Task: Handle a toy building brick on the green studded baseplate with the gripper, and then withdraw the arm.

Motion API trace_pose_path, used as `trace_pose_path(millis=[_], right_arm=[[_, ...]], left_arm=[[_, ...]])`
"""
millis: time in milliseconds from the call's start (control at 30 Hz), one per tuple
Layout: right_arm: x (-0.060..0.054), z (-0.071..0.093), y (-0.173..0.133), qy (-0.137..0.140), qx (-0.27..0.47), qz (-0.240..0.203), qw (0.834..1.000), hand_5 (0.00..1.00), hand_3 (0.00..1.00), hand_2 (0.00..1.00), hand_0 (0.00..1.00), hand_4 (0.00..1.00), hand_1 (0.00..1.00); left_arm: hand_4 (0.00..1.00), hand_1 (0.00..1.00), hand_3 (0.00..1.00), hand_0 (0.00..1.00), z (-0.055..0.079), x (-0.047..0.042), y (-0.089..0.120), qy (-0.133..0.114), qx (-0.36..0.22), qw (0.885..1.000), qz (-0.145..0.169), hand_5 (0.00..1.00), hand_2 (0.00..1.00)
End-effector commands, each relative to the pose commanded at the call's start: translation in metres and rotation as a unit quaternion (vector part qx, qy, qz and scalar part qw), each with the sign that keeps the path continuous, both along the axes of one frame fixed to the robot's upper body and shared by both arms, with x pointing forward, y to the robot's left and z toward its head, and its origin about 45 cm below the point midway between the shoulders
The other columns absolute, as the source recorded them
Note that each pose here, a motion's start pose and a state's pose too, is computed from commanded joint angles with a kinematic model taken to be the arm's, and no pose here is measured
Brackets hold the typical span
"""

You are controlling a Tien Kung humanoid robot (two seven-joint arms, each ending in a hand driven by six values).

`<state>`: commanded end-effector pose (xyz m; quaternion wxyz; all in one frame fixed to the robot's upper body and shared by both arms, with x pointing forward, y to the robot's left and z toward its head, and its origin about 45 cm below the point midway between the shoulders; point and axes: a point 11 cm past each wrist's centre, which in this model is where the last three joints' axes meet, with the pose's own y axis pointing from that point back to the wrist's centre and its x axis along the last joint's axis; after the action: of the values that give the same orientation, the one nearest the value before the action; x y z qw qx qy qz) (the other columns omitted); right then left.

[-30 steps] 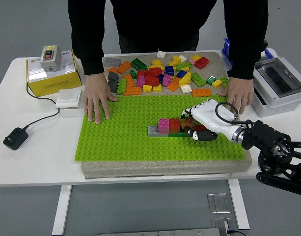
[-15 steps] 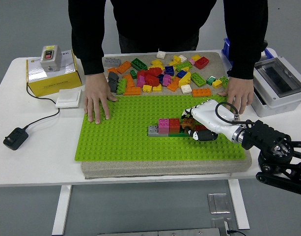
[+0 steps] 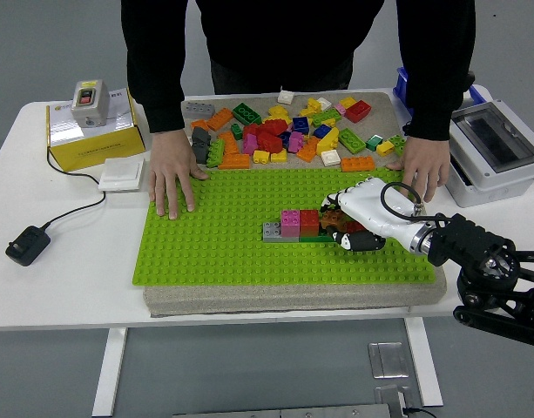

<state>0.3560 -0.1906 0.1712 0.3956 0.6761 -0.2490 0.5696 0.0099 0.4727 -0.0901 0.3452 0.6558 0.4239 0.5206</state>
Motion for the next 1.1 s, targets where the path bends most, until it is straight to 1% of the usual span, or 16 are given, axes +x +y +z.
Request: trace_pose_path(millis=[667, 700, 1100], right_arm=[[0.0001, -0.0028, -0.0023, 0.002, -0.007, -0.002, 1.000, 0.363, 0.708, 0.577, 0.121, 0.523, 0.168], [0.0000, -0.0028, -0.0024, 0.002, -0.007, -0.002, 1.000, 0.363, 0.717, 0.596, 0.121, 0.525, 0.168], [-0.0012, -0.0031, -0.0025, 0.002, -0.010, 0.001, 1.000, 0.366, 0.722, 0.614, 0.121, 0.529, 0.169]], left_arm=[[0.170, 0.660, 0.656, 0.694, 0.0001, 0.0006, 0.0001, -0.001, 0.000, 1.000, -0.001, 0.708, 0.599], [0.168, 0.659, 0.654, 0.693, 0.0000, 0.0007, 0.0000, -0.001, 0.000, 1.000, -0.001, 0.709, 0.597], [0.158, 0.657, 0.647, 0.692, -0.0002, 0.0002, -0.0002, -0.001, -0.001, 1.000, -0.001, 0.705, 0.589]])
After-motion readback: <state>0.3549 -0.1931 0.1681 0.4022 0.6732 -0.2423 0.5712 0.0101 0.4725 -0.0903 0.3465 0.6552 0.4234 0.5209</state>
